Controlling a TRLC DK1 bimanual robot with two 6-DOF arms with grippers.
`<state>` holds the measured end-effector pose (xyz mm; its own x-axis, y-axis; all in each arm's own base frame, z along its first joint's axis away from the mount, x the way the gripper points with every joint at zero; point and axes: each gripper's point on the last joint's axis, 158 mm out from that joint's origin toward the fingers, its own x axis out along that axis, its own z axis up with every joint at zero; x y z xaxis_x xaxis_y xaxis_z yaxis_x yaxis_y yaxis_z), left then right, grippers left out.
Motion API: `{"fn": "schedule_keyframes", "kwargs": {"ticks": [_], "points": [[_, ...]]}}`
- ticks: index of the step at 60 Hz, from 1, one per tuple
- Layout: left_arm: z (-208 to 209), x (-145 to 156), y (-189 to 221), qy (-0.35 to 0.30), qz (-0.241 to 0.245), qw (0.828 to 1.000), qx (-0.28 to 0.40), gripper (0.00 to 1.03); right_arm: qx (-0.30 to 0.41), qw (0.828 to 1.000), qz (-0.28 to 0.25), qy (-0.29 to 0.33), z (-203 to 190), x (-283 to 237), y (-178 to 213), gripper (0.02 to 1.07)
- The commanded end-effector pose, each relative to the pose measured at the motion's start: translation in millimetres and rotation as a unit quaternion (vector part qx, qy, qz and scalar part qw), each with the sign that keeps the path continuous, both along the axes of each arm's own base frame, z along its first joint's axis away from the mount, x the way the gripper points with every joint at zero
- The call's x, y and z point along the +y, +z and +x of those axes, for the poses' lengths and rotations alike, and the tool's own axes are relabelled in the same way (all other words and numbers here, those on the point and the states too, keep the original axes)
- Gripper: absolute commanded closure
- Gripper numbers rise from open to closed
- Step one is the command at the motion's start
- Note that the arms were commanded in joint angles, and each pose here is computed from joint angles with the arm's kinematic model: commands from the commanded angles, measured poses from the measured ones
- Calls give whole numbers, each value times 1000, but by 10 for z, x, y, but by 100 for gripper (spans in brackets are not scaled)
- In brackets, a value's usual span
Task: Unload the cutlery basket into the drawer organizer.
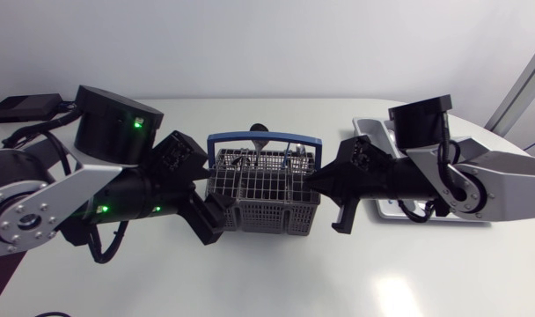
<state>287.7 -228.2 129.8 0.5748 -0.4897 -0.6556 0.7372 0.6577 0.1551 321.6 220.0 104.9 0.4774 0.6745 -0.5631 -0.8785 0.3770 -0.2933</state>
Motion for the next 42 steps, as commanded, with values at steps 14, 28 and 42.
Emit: {"fn": "schedule_keyframes", "kwargs": {"ticks": [14, 28, 42], "points": [[-1, 35, -249, -2, 16, 1000, 18, 6, 42, 999, -29, -17, -15, -88, -559, 97], [-34, 76, -259, -5, 23, 1000, 20, 6, 0, 1000, 0, -20, -179, -157, -1, 97], [-129, 166, -416, -24, 54, 998, 26, 6, -15, 999, 23, -43, -210, -427, 285, 97]]}}
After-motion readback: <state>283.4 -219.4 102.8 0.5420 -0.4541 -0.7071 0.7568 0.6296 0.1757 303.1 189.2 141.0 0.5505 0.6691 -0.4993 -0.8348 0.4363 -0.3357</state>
